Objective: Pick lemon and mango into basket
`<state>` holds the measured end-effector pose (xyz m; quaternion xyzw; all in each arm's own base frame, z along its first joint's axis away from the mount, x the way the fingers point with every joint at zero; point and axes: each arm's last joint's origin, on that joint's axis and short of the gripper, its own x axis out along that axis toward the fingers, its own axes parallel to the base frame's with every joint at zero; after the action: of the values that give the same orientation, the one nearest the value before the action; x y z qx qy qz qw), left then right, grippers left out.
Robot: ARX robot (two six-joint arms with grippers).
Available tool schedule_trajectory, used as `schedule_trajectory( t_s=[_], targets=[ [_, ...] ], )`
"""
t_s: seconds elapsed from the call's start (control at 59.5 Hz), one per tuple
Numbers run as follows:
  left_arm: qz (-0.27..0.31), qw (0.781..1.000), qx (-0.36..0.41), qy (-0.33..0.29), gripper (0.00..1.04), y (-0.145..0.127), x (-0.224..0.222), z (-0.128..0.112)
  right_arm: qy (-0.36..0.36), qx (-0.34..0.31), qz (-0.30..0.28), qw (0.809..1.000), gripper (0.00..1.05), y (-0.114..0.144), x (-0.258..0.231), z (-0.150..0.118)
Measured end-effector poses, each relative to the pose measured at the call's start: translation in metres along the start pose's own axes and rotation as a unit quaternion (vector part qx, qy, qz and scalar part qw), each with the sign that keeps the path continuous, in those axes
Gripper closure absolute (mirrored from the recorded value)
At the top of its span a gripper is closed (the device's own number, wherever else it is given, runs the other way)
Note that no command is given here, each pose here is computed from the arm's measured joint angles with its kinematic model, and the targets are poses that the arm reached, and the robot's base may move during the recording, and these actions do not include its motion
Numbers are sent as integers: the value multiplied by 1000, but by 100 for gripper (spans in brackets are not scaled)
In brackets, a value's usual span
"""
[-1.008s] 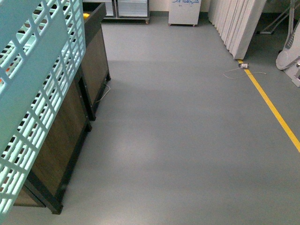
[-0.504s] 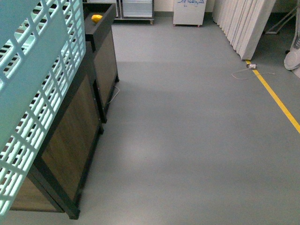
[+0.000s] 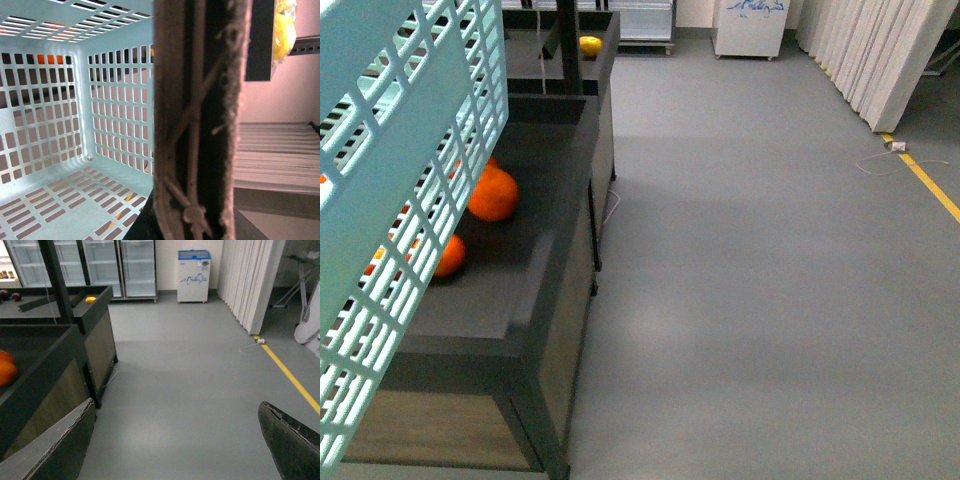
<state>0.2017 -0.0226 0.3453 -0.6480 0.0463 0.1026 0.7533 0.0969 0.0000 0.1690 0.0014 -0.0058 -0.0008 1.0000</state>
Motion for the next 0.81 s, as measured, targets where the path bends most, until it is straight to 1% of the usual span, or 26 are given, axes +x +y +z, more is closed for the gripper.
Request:
schedule_trajectory(
  t_s=[0.806],
  targets=[
    [1,1000,0,-1,100,0,0,0,0,0,1,1000,9,0,0,0]
  ],
)
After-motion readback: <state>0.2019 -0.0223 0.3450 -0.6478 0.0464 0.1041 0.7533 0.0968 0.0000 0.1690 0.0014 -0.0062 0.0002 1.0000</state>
